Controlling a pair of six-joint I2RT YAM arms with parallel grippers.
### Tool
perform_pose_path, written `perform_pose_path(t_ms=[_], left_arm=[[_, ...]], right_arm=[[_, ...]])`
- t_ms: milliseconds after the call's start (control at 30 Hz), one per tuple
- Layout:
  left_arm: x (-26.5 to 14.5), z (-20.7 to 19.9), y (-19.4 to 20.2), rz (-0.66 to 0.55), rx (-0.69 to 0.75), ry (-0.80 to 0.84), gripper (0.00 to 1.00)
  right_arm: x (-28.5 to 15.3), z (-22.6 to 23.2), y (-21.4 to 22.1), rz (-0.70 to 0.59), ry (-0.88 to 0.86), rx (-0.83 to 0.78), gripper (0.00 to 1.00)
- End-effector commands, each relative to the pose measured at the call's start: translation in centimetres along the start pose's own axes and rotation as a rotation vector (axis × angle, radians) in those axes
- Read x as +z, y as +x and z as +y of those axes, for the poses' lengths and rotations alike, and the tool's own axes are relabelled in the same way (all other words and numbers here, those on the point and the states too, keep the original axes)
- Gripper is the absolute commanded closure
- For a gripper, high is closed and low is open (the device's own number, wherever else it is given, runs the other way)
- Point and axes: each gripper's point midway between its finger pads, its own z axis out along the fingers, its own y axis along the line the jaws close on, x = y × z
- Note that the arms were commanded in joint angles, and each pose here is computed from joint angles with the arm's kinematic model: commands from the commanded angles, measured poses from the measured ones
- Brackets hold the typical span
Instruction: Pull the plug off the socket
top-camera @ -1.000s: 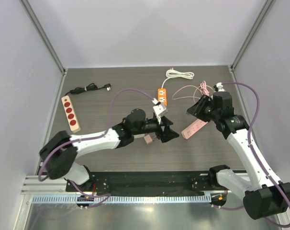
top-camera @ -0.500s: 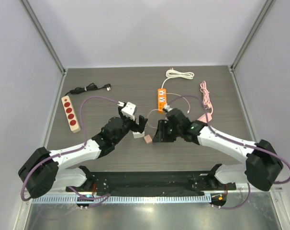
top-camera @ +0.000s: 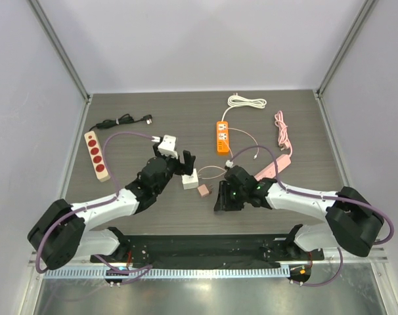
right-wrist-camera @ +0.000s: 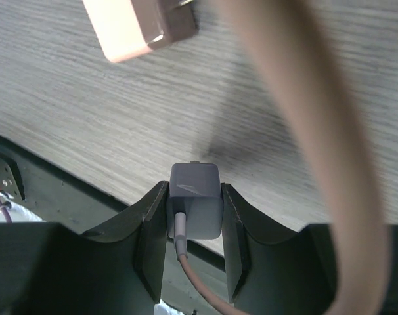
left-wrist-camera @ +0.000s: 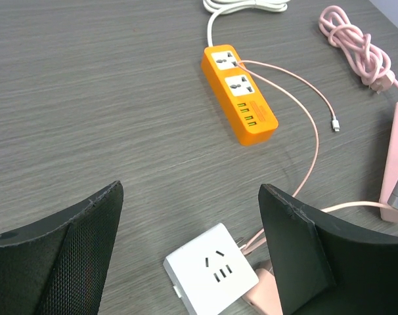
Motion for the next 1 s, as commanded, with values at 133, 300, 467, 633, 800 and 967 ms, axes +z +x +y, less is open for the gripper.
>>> perform_pose_path(t_ms=[133, 300, 467, 633, 800, 967], left_arm=[[0.8, -0.2, -1.2, -0.049, -0.053, -0.005, 0.16], [1.0, -0.4, -0.8, -0.036, -0.051, 0.002, 0.16], [1.0, -0.4, -0.9, -0.036, -0.049, 0.002, 0.16], [1.1, -0.6, -0.8, -0.033, -0.05, 0.009, 0.16], [1.1, -1.2, -1.2, -0.03, -0.068, 0.037, 0.16], [0.6, -2.3, -2.0, -0.012, -0.145, 0.075, 0.09]], right_arm=[[0.4, 2.0, -3.4, -0.086, -0.044, -0.002, 0.66], [-0.2, 1.9, -4.7, -0.088, -0.055, 0.008, 0.31], [-1.5, 0.4, -4.7, -0.094, 0.005, 0.002, 0.18], [-4.9, -2.8, -4.7, -0.15, 0.125, 0.051, 0.06], [-8.3, -5.2, -5.4, -0.271, 0.226, 0.119, 0.0], [-10.2, -4.4, -6.2, -0.326, 0.186, 0.104, 0.0]])
